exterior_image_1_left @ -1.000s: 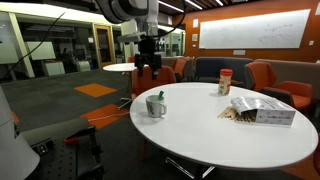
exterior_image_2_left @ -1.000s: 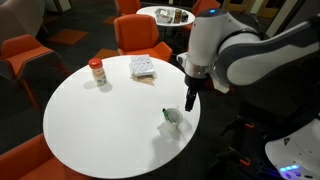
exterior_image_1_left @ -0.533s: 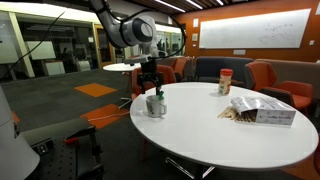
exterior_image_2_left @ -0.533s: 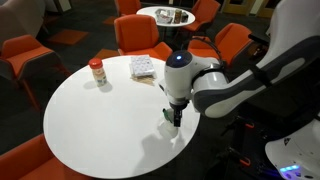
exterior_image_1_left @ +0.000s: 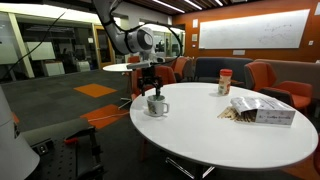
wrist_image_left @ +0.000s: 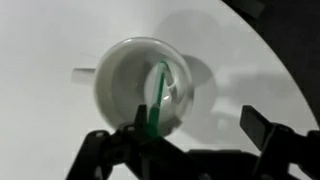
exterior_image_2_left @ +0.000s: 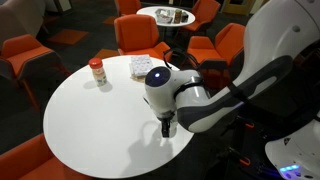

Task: Pick up the white cup from the table and slightly move it to the right.

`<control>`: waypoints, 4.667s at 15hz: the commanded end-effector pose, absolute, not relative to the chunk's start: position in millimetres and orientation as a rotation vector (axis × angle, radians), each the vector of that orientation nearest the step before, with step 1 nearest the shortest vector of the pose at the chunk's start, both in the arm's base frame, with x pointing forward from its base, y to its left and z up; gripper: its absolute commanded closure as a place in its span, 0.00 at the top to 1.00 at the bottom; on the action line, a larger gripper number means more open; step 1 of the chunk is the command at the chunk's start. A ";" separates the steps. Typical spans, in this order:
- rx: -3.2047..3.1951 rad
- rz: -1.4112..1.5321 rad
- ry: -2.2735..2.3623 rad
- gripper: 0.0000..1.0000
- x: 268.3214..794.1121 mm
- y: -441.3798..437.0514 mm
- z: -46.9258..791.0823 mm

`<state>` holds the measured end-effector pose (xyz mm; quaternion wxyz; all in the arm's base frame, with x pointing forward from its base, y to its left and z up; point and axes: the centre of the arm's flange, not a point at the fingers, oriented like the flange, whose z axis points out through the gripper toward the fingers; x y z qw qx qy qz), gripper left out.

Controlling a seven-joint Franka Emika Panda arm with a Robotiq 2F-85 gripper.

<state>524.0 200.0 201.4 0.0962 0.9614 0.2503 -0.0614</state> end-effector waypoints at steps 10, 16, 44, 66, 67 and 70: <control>2.847 -0.377 0.546 0.93 517.5 209.4 193.9; 2.825 -0.361 0.639 0.39 519.6 202.4 180.2; 3.012 -0.324 -0.305 0.00 646.9 118.3 257.9; 2.942 -0.364 -1.053 0.25 722.8 194.9 196.4; 2.943 -0.352 -1.043 0.27 721.6 196.0 197.6; 2.963 -0.302 -0.999 0.50 716.9 199.9 213.8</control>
